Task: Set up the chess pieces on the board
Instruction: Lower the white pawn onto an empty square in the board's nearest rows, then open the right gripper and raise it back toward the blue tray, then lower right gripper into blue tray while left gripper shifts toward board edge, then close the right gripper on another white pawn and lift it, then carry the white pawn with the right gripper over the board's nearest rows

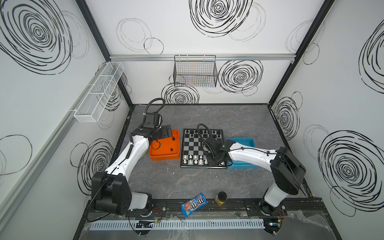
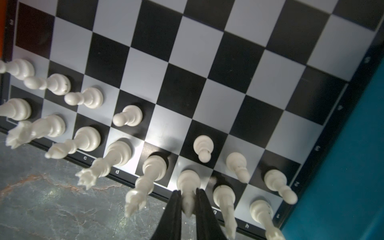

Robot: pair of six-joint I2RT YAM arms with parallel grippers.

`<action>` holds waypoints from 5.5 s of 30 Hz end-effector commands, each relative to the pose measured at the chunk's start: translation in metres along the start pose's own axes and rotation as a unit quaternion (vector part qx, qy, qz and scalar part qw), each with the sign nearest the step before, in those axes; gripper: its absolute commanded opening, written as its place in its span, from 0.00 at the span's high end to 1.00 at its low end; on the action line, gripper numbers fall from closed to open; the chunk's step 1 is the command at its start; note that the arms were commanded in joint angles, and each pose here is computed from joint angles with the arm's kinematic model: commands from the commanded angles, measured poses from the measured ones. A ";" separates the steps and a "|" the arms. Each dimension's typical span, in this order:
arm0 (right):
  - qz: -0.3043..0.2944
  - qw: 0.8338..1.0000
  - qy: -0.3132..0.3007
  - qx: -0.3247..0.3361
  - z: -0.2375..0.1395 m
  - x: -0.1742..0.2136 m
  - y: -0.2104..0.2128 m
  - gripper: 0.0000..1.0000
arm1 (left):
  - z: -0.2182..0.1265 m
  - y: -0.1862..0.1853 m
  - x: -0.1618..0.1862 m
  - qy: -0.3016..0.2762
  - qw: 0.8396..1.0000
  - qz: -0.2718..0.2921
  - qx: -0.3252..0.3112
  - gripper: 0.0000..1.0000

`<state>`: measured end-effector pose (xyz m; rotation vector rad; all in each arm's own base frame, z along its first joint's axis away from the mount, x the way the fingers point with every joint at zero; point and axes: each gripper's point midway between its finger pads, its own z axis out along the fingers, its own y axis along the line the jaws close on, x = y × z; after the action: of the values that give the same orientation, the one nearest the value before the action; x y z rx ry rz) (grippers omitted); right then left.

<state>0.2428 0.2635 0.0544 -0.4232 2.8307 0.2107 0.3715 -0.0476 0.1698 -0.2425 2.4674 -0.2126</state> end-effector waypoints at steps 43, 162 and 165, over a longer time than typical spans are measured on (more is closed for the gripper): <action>0.144 0.981 -0.124 0.025 -0.100 -0.059 -0.128 0.00 | 0.004 -0.002 -0.010 0.002 1.000 -0.010 0.000 0.04; -0.047 0.997 0.059 -0.020 0.007 -0.044 0.013 0.93 | 0.006 0.008 0.005 0.014 1.000 -0.008 -0.002 0.04; -0.049 0.996 0.066 -0.019 0.009 -0.040 0.013 0.93 | 0.008 0.008 0.006 0.015 1.000 -0.009 -0.002 0.04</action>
<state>0.2853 0.2907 0.0616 -0.5808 2.9008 0.2532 0.3702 -0.0432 0.1535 -0.2746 2.5244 -0.2082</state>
